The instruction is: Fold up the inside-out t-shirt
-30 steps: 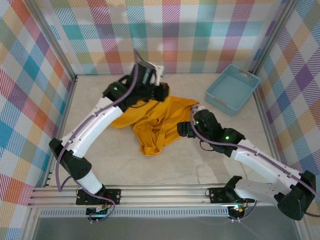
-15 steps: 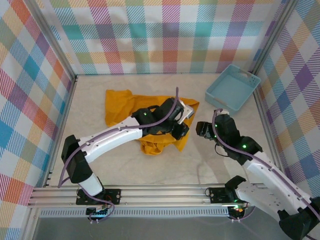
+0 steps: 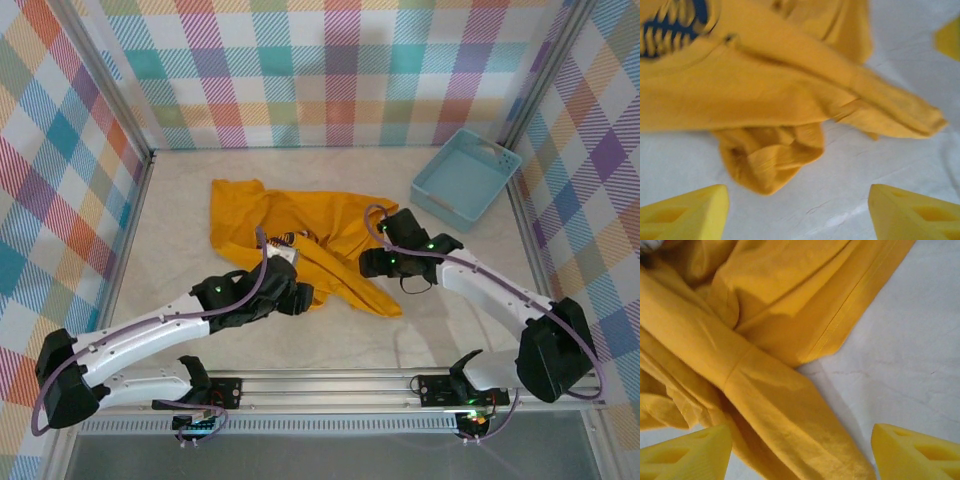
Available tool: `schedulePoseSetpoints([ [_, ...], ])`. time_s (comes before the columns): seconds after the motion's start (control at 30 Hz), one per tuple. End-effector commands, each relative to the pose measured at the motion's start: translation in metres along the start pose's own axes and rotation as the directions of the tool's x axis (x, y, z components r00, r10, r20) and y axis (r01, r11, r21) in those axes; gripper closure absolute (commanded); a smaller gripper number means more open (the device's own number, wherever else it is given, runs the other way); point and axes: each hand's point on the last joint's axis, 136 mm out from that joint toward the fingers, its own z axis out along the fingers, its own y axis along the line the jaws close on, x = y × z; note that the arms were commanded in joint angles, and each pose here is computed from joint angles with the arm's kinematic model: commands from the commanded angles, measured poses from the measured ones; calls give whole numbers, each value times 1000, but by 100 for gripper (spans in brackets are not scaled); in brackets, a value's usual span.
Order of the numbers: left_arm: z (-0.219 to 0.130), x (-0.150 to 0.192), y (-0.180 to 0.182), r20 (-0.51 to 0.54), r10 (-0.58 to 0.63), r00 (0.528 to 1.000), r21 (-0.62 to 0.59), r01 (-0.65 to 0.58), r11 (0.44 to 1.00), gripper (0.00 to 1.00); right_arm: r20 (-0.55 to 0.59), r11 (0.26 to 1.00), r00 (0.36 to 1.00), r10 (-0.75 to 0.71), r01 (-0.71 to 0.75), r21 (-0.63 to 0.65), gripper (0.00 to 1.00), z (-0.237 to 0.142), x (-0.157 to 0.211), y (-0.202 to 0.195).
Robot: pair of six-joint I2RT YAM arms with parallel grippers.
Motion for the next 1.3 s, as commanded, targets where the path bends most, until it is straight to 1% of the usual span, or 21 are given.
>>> schedulePoseSetpoints([
  [0.0, 17, 23, 29, -19, -186, 982, -79, 184, 980, 24, -108, 993, 988, -108, 103, -51, 26, 6, 39, 20],
  [0.1, 27, 31, 36, -29, -268, 963, -69, 266, 962, 22, -158, 985, 972, -172, 167, -44, 26, 10, 64, 31],
  [0.2, 37, 31, 36, -35, -302, 953, -58, 300, 952, 20, -206, 978, 956, -207, 209, -15, 28, 21, 83, 34],
  [0.37, 54, 22, 26, -38, -324, 945, -11, 324, 946, 18, -237, 962, 938, -251, 270, 48, 34, 47, 87, 34],
  [0.47, 66, 14, 18, -41, -330, 943, 16, 331, 944, 18, -224, 960, 940, -256, 275, 58, 44, 55, 78, 39],
  [0.53, 77, 16, 17, -63, -327, 943, -4, 328, 945, 20, -215, 959, 941, -262, 279, 52, 51, 57, 72, 44],
  [0.57, 83, 17, 16, -79, -326, 942, -7, 326, 945, 23, -209, 959, 942, -263, 279, 47, 57, 56, 69, 47],
  [0.63, 92, 19, 13, -102, -318, 943, -16, 318, 948, 31, -199, 958, 943, -267, 282, 52, 71, 55, 64, 48],
  [0.67, 95, 19, 15, -109, -313, 944, -34, 311, 950, 39, -190, 957, 946, -264, 281, 67, 82, 53, 61, 47],
  [0.7, 97, 20, 17, -112, -306, 945, -54, 301, 952, 47, -179, 957, 949, -260, 278, 84, 90, 50, 56, 45],
  [0.77, 98, 19, 22, -113, -294, 949, -78, 287, 955, 58, -146, 959, 958, -248, 265, 105, 100, 42, 44, 43],
  [0.8, 98, 19, 25, -111, -293, 950, -87, 284, 955, 64, -125, 964, 965, -232, 245, 106, 100, 36, 36, 42],
  [0.83, 98, 18, 28, -111, -289, 951, -95, 279, 956, 73, -102, 970, 972, -213, 223, 99, 100, 31, 28, 42],
  [0.9, 96, 24, 47, -135, -302, 944, -159, 280, 947, 96, -47, 986, 987, -153, 156, 64, 100, 17, 7, 40],
  [0.93, 94, 23, 55, -137, -313, 940, -177, 287, 941, 100, -21, 991, 992, -124, 125, 44, 100, 9, -3, 39],
  [0.97, 91, 20, 63, -133, -325, 936, -187, 298, 936, 100, 11, 997, 997, -80, 80, 13, 100, 0, -17, 37],
  [1.03, 77, 4, 79, -103, -344, 933, -193, 321, 927, 100, 73, 999, 997, 17, -14, -48, 100, -22, -49, 30],
  [1.13, 35, -66, 117, 29, -380, 924, -198, 378, 904, 100, 173, 974, 966, 195, -170, -151, 100, -66, -115, 8],
  [1.17, 14, -102, 138, 93, -414, 905, -198, 424, 883, 100, 211, 952, 943, 257, -210, -221, 100, -90, -145, 5],
  [1.23, -30, -171, 176, 199, -491, 848, -193, 525, 829, 100, 285, 909, 888, 361, -266, -322, 100, -132, -202, -8],
  [1.27, -55, -208, 195, 250, -537, 806, -168, 582, 796, 100, 319, 889, 857, 405, -286, -359, 100, -154, -227, -14],
])
